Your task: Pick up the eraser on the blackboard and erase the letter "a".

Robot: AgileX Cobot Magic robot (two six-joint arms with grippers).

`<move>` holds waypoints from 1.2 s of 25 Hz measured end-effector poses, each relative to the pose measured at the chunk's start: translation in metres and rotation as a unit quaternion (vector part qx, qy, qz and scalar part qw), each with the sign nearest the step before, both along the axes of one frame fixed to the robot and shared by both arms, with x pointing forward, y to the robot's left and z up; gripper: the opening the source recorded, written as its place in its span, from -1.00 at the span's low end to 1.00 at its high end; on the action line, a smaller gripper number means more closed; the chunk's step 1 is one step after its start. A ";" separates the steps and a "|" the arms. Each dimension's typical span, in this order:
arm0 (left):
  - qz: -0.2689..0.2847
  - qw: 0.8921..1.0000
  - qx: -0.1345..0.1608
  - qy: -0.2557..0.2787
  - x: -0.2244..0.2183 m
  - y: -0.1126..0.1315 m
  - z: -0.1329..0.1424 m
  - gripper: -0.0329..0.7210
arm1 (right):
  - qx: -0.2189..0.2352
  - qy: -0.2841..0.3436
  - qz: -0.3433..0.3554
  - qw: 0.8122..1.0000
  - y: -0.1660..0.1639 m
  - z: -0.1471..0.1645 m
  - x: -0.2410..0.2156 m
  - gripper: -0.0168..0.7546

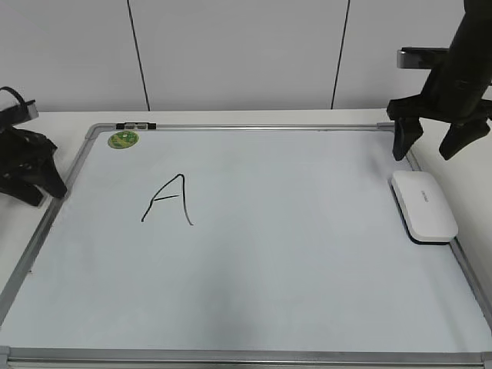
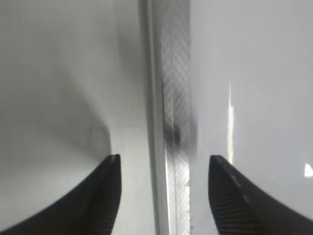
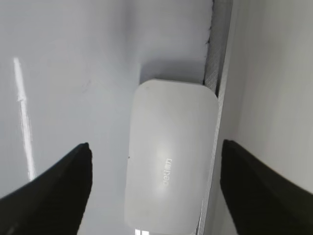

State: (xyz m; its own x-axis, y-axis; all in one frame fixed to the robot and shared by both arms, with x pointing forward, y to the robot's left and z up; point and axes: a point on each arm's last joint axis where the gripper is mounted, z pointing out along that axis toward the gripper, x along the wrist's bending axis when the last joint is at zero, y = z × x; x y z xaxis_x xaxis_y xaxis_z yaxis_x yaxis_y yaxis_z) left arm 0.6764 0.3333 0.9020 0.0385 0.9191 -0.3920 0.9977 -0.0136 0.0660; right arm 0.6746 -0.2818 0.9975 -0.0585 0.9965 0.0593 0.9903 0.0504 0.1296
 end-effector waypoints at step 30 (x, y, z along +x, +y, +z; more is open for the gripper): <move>-0.010 0.952 0.087 -0.292 -0.106 -0.044 0.296 0.40 | 0.011 -0.236 0.013 0.972 -0.002 0.202 -0.141 0.58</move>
State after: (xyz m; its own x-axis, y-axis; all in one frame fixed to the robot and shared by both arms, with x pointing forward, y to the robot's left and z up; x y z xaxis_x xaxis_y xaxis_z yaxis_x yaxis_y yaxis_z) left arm 0.5700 0.2892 1.1983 0.2215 0.9652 -0.1393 0.7912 -0.0943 0.6042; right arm 0.5335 -0.2837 1.1992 -0.1089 0.9932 0.0412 0.8187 0.0661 0.5704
